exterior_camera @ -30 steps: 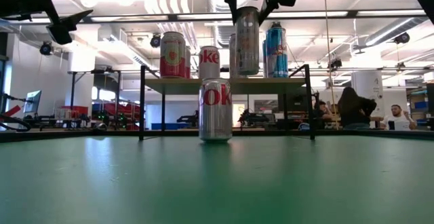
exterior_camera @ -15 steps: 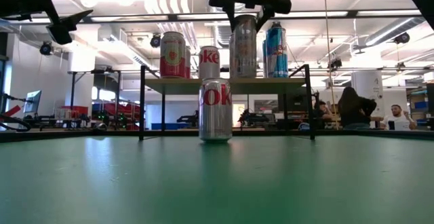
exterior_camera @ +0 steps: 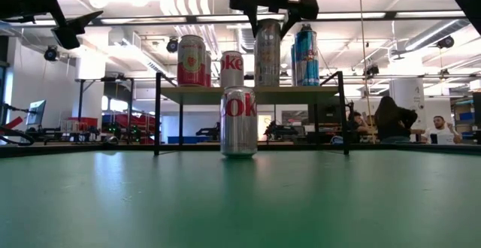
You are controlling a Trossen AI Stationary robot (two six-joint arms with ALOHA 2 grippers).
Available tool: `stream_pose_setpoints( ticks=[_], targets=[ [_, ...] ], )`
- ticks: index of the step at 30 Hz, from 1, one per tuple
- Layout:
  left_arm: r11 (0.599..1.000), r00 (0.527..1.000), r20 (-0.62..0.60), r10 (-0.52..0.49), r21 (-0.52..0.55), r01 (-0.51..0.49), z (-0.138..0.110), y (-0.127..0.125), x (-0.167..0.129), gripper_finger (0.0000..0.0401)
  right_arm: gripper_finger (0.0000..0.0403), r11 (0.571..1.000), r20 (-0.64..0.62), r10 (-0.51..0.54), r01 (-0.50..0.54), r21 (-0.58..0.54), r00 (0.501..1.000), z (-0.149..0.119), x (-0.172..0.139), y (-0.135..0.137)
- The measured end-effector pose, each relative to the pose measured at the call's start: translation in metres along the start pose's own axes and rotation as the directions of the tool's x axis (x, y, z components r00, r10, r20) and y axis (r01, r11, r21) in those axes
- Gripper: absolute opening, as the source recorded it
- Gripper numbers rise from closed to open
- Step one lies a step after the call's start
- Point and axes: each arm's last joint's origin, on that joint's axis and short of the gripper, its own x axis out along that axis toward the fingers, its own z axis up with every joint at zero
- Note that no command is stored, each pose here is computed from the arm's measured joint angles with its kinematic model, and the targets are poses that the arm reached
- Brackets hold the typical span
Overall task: Place canned beverage on shelf
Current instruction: Put the white-yellow soda can on the shelf aligned with the other white-yellow soda can
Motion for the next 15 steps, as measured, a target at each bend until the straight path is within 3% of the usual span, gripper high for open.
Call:
stream_pose_setpoints(
  ticks=[15],
  targets=[
    [1.000,1.000,0.000,0.000,0.000,0.000,0.0000,0.0000,0.0000,0.0380,0.0268,1.000,0.003,-0.002,0.002,-0.026,1.000,0.0006,0.0011,-0.0001]
  ],
)
